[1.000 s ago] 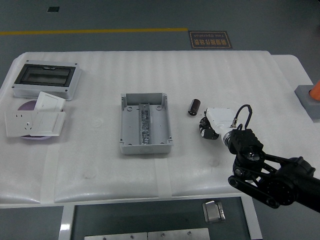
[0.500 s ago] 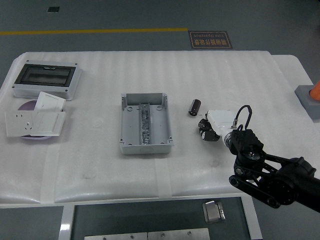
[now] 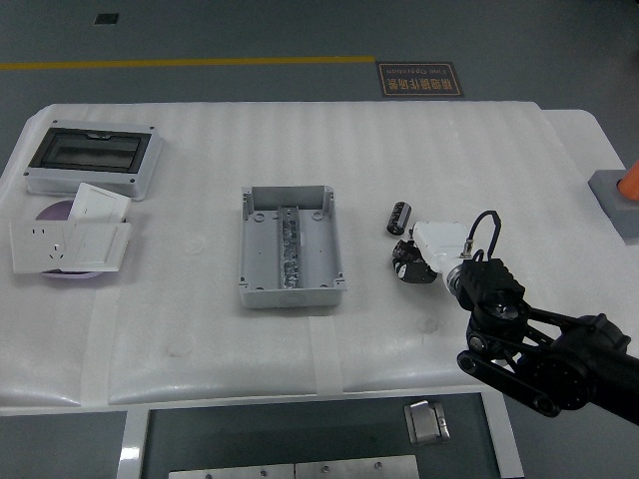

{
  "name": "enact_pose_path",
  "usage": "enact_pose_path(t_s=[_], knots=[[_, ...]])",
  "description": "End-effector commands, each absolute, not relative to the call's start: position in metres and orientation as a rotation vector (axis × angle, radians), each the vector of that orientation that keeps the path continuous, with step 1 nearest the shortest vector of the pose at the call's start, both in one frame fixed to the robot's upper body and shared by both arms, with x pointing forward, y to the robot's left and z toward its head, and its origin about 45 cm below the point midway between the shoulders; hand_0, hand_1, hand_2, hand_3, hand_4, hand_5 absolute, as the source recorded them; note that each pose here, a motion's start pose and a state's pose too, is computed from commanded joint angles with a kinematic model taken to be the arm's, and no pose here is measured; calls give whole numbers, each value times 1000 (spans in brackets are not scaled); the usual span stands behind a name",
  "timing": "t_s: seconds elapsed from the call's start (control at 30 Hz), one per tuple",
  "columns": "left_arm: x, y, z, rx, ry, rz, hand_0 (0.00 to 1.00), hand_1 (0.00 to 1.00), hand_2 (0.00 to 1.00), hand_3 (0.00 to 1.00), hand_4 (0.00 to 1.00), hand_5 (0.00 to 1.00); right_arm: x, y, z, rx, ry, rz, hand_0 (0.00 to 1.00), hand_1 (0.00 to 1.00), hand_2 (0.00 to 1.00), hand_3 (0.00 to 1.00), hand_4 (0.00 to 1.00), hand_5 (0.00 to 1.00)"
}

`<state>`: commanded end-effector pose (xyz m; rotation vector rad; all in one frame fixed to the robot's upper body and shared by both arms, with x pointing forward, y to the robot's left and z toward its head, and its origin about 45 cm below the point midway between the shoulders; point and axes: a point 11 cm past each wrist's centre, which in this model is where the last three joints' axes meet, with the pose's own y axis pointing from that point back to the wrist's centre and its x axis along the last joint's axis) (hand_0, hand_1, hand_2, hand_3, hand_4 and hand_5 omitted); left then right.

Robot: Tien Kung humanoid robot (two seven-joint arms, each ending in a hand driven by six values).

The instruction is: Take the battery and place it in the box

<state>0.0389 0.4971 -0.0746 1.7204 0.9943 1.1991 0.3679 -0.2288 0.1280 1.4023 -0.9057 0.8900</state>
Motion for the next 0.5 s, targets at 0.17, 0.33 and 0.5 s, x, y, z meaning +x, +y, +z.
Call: enact_pose_path(t_s=[0.17,0.33,0.5], knots=[[39,497,-75,1719,995,1198,541,636,528,566,603,25,368,-229,128,1400,-906,890,238,509,754,904,914,521],[38,497,-75,1719,996,1197,541,636,529,567,603,25,368,-230,128,1397,-907,890,238,509,753,901,920,516],[38,496,-75,1720,998,1196,541,636,528,566,606,23,368,-230,134,1396,-920,900,239,503,743,887,925,501]])
